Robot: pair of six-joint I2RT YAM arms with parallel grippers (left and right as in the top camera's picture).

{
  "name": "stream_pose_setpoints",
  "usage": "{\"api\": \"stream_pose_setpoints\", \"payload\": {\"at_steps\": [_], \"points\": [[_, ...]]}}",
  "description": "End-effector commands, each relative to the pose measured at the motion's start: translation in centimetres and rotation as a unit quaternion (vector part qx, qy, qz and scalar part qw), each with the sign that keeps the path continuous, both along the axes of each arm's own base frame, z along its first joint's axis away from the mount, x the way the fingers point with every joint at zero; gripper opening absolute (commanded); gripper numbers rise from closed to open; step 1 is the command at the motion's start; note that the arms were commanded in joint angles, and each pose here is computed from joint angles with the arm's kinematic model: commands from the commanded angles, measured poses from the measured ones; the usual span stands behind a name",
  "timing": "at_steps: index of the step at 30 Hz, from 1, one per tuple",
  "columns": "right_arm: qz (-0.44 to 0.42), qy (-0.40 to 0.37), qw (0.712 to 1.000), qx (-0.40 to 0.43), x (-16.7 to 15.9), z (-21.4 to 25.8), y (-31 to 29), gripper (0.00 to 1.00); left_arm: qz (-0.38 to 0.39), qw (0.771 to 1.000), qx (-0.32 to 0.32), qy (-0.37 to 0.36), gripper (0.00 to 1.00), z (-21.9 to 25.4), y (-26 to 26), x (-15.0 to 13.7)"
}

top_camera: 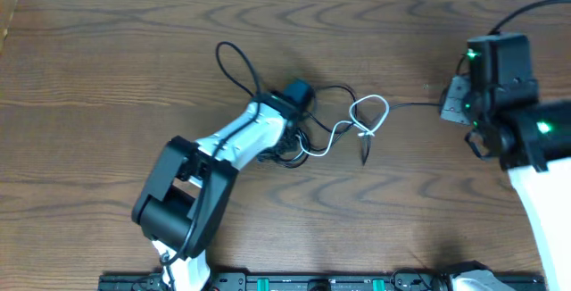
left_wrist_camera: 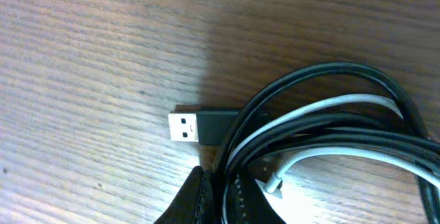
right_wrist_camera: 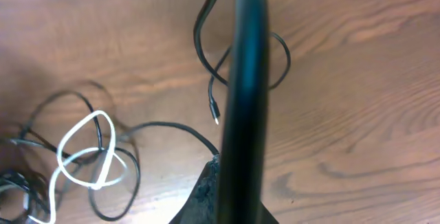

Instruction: Untangle cables

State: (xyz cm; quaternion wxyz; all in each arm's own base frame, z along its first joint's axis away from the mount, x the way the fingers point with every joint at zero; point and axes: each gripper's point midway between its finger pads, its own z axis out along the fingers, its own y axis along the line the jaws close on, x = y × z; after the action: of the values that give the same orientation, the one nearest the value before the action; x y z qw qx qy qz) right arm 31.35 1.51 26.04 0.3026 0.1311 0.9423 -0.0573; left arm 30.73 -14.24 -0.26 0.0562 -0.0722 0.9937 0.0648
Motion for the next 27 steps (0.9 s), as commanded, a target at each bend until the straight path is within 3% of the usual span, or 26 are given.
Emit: {"api": "stream_pose_setpoints", "payload": {"at_steps": [1, 4, 11, 14, 15, 16, 18, 21, 27], "points": [[-0.004, 0.049, 0.999, 0.002, 0.4, -3.1, 0.1, 0.01, 0.01, 0.993, -0.035, 0.112, 0.08, -3.6, 1.8, -3.8], [-0.004, 0.087, 0.996, -0.005, 0.9, -5.5, 0.2, 0.01, 0.019, 0.984, -0.106, 0.138, 0.08, -3.5, 1.0, -4.0], [0.008, 0.179, 0.984, 0.007, 1.8, -11.1, 1.6, 0.04, -0.023, 0.94, -0.291, 0.175, 0.08, -1.5, -2.4, -4.3], [0.02, 0.217, 0.976, 0.023, 1.9, -13.4, 2.5, 0.22, -0.029, 0.93, -0.32, 0.178, 0.08, -1.0, -3.1, -4.3], [0.034, 0.231, 0.972, 0.032, 1.8, -14.2, 3.0, 0.34, -0.03, 0.929, -0.323, 0.179, 0.08, -0.9, -3.2, -4.3], [0.05, 0.243, 0.968, 0.043, 1.7, -14.8, 3.6, 0.52, -0.031, 0.927, -0.328, 0.18, 0.08, -0.8, -3.4, -4.4], [0.094, 0.263, 0.958, 0.067, 1.6, -15.8, 5.0, 0.72, -0.033, 0.923, -0.338, 0.181, 0.08, -0.6, -3.7, -4.4], [0.146, 0.267, 0.947, 0.103, 1.6, -15.8, 6.8, 0.75, -0.033, 0.92, -0.346, 0.182, 0.09, -0.4, -3.9, -4.5], [0.211, 0.225, 0.93, 0.198, 1.5, -11.0, 10.5, 0.75, -0.045, 0.914, -0.36, 0.182, 0.1, -0.1, -4.3, -4.6]]}}
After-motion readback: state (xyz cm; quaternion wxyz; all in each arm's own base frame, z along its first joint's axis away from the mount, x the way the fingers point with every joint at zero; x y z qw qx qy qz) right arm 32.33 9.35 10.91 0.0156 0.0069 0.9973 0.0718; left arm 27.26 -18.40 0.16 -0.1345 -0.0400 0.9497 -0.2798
